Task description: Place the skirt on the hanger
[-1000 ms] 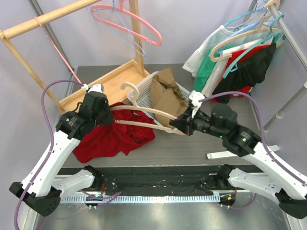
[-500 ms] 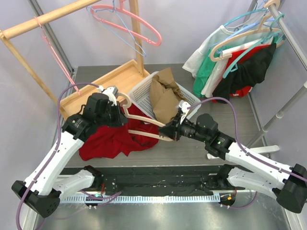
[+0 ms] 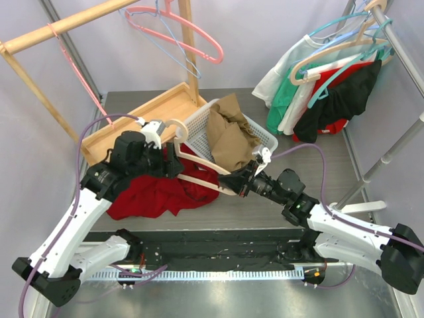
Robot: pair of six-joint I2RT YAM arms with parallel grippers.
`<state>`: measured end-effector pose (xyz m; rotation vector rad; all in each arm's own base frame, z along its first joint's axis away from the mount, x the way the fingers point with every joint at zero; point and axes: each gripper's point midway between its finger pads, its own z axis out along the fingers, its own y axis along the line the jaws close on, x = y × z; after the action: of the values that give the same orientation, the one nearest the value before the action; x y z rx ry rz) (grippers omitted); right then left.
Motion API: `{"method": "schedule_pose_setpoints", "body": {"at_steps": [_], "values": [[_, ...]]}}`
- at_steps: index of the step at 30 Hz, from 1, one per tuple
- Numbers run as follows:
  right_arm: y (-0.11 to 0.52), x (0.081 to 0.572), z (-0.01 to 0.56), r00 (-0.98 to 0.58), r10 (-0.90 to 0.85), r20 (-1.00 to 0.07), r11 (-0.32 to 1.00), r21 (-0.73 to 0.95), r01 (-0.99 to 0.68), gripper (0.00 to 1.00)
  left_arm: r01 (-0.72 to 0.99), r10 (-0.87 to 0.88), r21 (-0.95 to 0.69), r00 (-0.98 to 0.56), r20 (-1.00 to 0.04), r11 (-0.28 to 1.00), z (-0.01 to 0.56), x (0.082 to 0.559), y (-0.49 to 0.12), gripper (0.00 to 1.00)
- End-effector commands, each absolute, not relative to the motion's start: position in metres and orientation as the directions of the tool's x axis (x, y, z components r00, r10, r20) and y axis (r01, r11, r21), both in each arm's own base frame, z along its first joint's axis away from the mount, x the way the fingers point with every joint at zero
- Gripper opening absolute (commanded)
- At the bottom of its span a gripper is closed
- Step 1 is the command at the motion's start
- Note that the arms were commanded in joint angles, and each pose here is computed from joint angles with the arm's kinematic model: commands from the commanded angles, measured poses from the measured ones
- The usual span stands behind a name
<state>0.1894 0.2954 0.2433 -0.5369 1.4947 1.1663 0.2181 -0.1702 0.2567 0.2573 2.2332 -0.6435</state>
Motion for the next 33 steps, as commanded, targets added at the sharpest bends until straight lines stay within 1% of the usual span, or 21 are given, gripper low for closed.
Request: {"method": "schedule_pose_setpoints", "body": {"at_steps": [1, 4, 7, 9, 12, 13, 14, 15, 19, 22, 23, 24, 27, 28, 29, 30, 31, 33], "values": [[0.287, 0.188, 0.309, -0.145, 0.464, -0.874, 0.356, 0.334, -0.873, 0.01, 0.422, -0.015, -0.269, -0.515, -0.857, 0.866, 0.306, 0.22, -0.152, 0.78], [0.286, 0.186, 0.308, -0.141, 0.472, -0.87, 0.351, 0.332, -0.876, 0.01, 0.449, 0.002, -0.221, -0.444, -0.896, 0.866, 0.322, 0.216, -0.144, 0.84], [0.286, 0.184, 0.306, -0.145, 0.476, -0.867, 0.342, 0.335, -0.878, 0.01, 0.47, 0.041, -0.159, -0.389, -0.92, 0.868, 0.334, 0.214, -0.138, 0.87], [0.285, 0.182, 0.307, -0.143, 0.48, -0.866, 0.336, 0.332, -0.881, 0.01, 0.471, 0.087, -0.1, -0.359, -0.929, 0.876, 0.339, 0.218, -0.132, 0.87], [0.283, 0.178, 0.31, -0.142, 0.48, -0.866, 0.323, 0.325, -0.889, 0.01, 0.469, 0.169, -0.019, -0.356, -0.919, 0.883, 0.335, 0.226, -0.126, 0.87], [0.283, 0.177, 0.31, -0.146, 0.476, -0.867, 0.322, 0.326, -0.889, 0.01, 0.484, 0.199, -0.001, -0.362, -0.911, 0.875, 0.331, 0.226, -0.126, 0.87], [0.283, 0.176, 0.311, -0.146, 0.473, -0.869, 0.318, 0.323, -0.891, 0.01, 0.534, 0.225, -0.01, -0.373, -0.9, 0.845, 0.326, 0.224, -0.135, 0.87], [0.283, 0.175, 0.312, -0.145, 0.468, -0.872, 0.317, 0.319, -0.893, 0.01, 0.57, 0.269, 0.019, -0.358, -0.894, 0.822, 0.325, 0.223, -0.135, 0.88], [0.282, 0.169, 0.31, -0.156, 0.443, -0.883, 0.304, 0.311, -0.9, 0.01, 0.644, 0.298, -0.004, -0.36, -0.884, 0.765, 0.327, 0.219, -0.138, 0.89], [0.282, 0.166, 0.308, -0.163, 0.433, -0.887, 0.295, 0.31, -0.904, 0.01, 0.671, 0.276, -0.039, -0.357, -0.892, 0.74, 0.328, 0.223, -0.133, 0.89], [0.282, 0.166, 0.307, -0.167, 0.431, -0.887, 0.294, 0.312, -0.903, 0.01, 0.66, 0.255, -0.064, -0.376, -0.891, 0.748, 0.326, 0.225, -0.126, 0.89], [0.282, 0.165, 0.308, -0.169, 0.432, -0.886, 0.291, 0.314, -0.904, 0.01, 0.707, 0.248, -0.105, -0.377, -0.892, 0.699, 0.327, 0.221, -0.133, 0.89], [0.281, 0.164, 0.308, -0.175, 0.433, -0.884, 0.283, 0.318, -0.905, 0.01, 0.726, 0.24, -0.126, -0.379, -0.894, 0.676, 0.326, 0.226, -0.131, 0.89], [0.282, 0.164, 0.309, -0.178, 0.431, -0.884, 0.282, 0.319, -0.905, 0.01, 0.779, 0.235, -0.15, -0.358, -0.904, 0.609, 0.33, 0.22, -0.141, 0.89], [0.282, 0.163, 0.309, -0.178, 0.43, -0.885, 0.279, 0.318, -0.906, 0.01, 0.796, 0.229, -0.162, -0.352, -0.907, 0.584, 0.331, 0.22, -0.142, 0.89], [0.282, 0.163, 0.308, -0.182, 0.427, -0.886, 0.277, 0.32, -0.906, 0.01, 0.813, 0.231, -0.215, -0.39, -0.892, 0.541, 0.325, 0.217, -0.146, 0.89], [0.283, 0.162, 0.31, -0.181, 0.426, -0.886, 0.274, 0.317, -0.908, 0.01, 0.844, 0.219, -0.246, -0.385, -0.897, 0.477, 0.328, 0.211, -0.153, 0.89], [0.284, 0.162, 0.31, -0.186, 0.419, -0.889, 0.271, 0.318, -0.909, 0.01, 0.86, 0.212, -0.276, -0.393, -0.895, 0.429, 0.328, 0.21, -0.154, 0.91]]}}
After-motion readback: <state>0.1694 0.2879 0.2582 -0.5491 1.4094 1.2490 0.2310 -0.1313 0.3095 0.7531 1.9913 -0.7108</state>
